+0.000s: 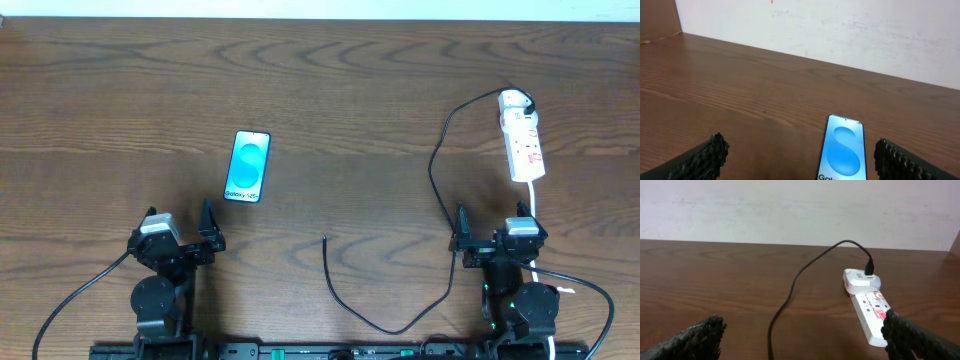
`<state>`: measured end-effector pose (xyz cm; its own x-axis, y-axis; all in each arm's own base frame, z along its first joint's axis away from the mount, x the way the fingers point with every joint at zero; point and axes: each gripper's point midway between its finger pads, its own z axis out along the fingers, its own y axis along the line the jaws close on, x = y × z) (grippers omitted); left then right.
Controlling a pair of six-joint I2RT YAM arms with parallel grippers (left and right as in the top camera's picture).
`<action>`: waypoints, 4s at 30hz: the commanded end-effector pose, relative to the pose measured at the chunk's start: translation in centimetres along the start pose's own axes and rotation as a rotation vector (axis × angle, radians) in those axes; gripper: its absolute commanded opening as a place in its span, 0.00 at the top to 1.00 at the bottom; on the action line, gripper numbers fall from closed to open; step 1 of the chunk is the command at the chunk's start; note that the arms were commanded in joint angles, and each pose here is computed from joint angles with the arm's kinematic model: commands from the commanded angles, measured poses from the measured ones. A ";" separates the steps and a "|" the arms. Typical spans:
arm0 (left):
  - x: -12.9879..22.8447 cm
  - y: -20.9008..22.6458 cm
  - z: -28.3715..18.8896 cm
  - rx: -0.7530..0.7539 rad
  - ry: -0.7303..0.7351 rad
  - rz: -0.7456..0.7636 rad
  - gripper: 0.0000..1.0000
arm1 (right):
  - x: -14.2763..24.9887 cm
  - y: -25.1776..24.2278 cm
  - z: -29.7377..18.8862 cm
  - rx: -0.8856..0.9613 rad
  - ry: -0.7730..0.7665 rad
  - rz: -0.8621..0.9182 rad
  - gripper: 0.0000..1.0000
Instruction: Plug charger to phone and switch on socket
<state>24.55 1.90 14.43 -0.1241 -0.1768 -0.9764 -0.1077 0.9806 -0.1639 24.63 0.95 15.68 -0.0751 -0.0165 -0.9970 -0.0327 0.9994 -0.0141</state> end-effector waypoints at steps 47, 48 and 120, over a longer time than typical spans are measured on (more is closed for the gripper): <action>-0.8 0.2 -0.3 -0.018 0.004 0.021 0.05 | 0.0 -0.3 0.0 0.016 -0.002 -0.011 0.01; -1.0 0.2 -0.4 -0.017 -0.001 0.021 0.05 | 0.0 -0.3 0.0 0.016 -0.002 -0.011 0.01; -7.5 -4.0 8.7 0.077 0.790 0.220 0.05 | 0.0 -0.3 0.0 0.016 -0.002 -0.011 0.01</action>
<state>34.14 0.11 20.12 -0.8110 0.0226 -0.5846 0.0466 0.9986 -0.0259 24.63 0.95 15.69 -0.0748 -0.0161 -0.9971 -0.0326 0.9994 -0.0137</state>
